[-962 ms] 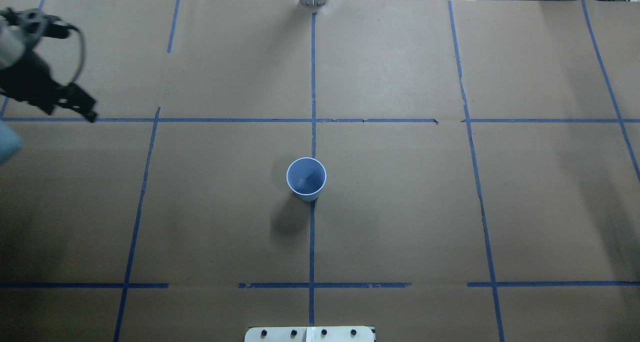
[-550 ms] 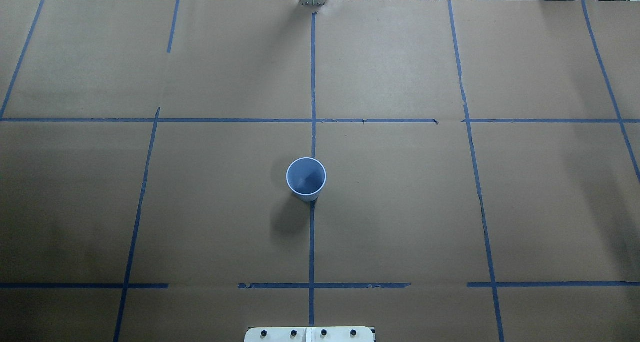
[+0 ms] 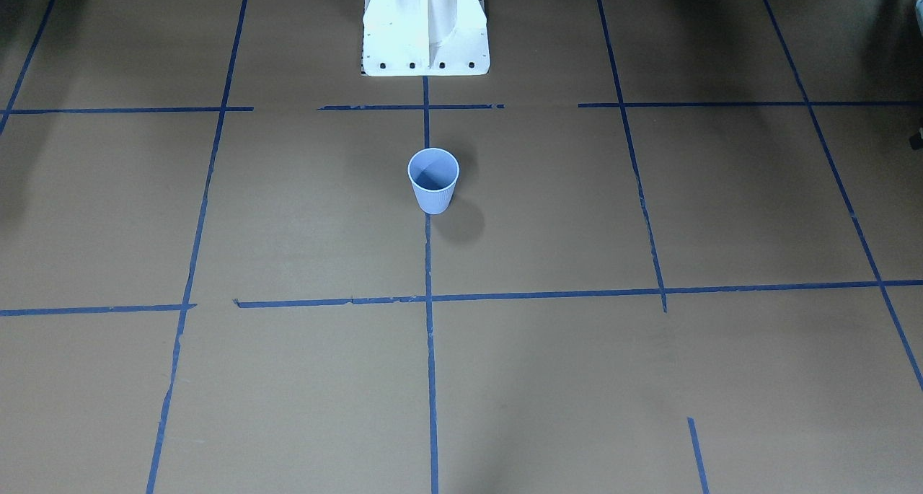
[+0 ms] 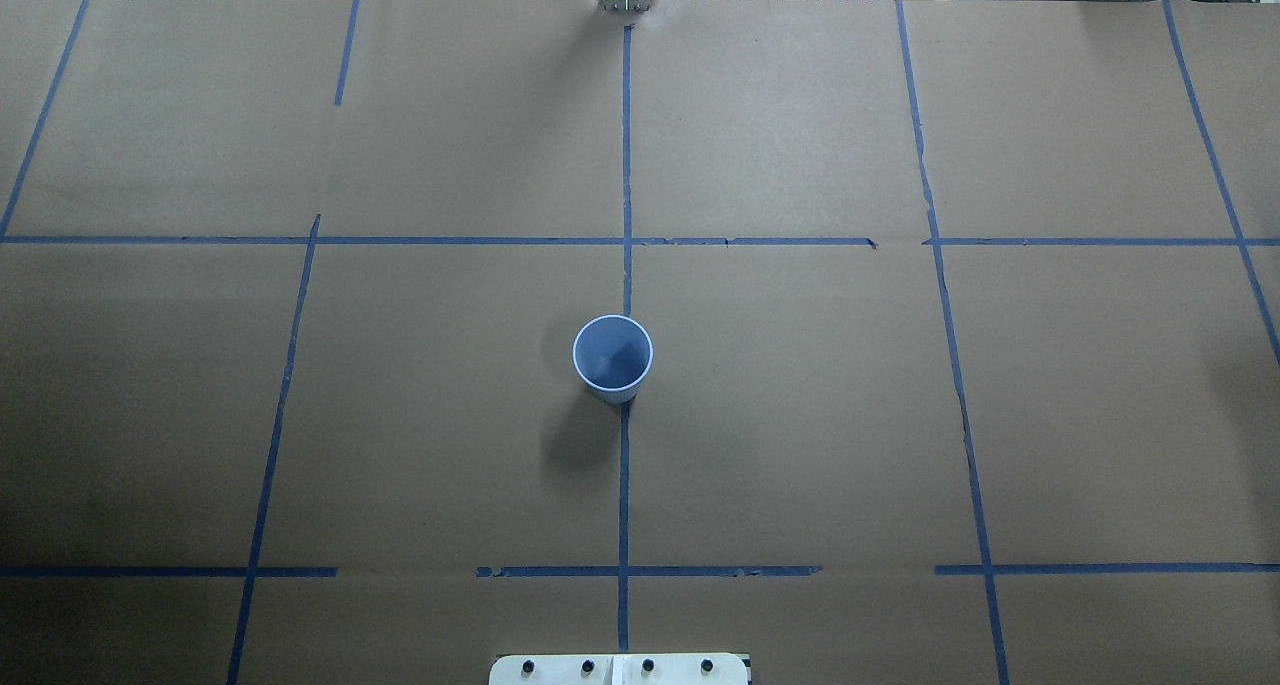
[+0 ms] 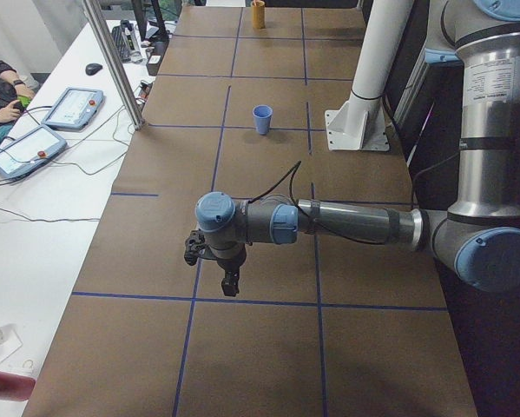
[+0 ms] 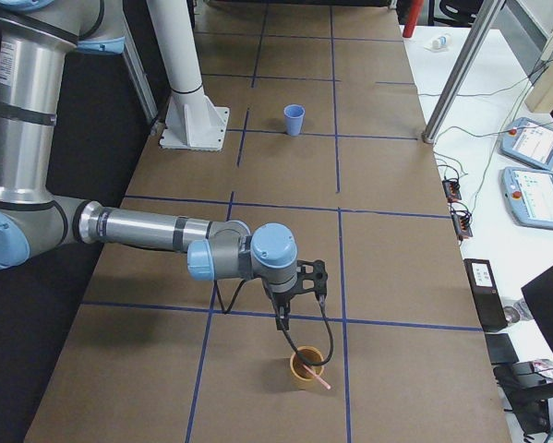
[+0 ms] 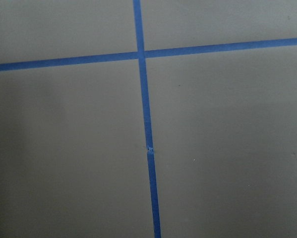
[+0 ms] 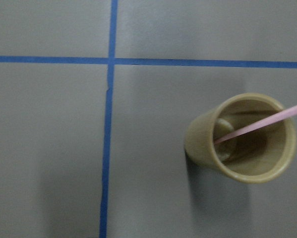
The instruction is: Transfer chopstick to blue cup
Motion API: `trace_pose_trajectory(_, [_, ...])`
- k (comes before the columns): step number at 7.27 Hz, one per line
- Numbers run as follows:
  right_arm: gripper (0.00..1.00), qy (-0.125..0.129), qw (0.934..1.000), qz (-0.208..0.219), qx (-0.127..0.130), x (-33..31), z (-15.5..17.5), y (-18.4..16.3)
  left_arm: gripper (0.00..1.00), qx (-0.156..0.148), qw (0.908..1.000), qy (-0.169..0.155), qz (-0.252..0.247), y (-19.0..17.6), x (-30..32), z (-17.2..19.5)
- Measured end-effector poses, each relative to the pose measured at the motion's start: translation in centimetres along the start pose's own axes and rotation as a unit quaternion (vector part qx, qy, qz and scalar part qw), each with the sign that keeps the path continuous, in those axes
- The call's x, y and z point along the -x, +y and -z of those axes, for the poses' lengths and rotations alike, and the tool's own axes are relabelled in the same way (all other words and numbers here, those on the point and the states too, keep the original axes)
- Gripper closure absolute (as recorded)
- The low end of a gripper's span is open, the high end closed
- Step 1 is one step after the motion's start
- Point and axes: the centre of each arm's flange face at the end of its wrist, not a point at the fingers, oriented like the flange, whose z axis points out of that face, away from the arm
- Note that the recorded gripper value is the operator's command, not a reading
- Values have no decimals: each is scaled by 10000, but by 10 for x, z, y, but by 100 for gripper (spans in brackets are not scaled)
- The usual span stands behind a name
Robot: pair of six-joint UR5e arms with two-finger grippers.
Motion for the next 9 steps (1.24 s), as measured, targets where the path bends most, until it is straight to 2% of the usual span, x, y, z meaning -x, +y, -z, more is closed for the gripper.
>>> trace_pose_trajectory(1, [2,138,9988,-334,-331,-20,2,-4,0,-32,10000,2,-30,0,-2,3])
trace_pose_trajectory(2, [2,302,9946,-663,-742,-41,-8,-10,0,-72,10000,3,-65,-1,-5,6])
trace_pose_trajectory(3, [2,393,9865,-1060,-1188,-64,-23,-18,0,-103,9999,0,-96,-1,-7,8])
trace_pose_trajectory(4, [2,358,9775,-1425,-1513,-76,-34,-28,0,-119,9999,2,-120,-1,-8,9])
trace_pose_trajectory(6, [2,439,9673,-1745,-1786,-86,-40,-42,0,-145,9998,11,-152,-1,-11,11])
trace_pose_trajectory(7, [2,491,9657,-1790,-1817,-88,-41,-45,0,-150,9998,12,-160,0,-11,12])
trace_pose_trajectory(9, [2,513,9664,-1760,-1804,-86,-46,-53,0,-162,9997,12,-167,1,-12,13])
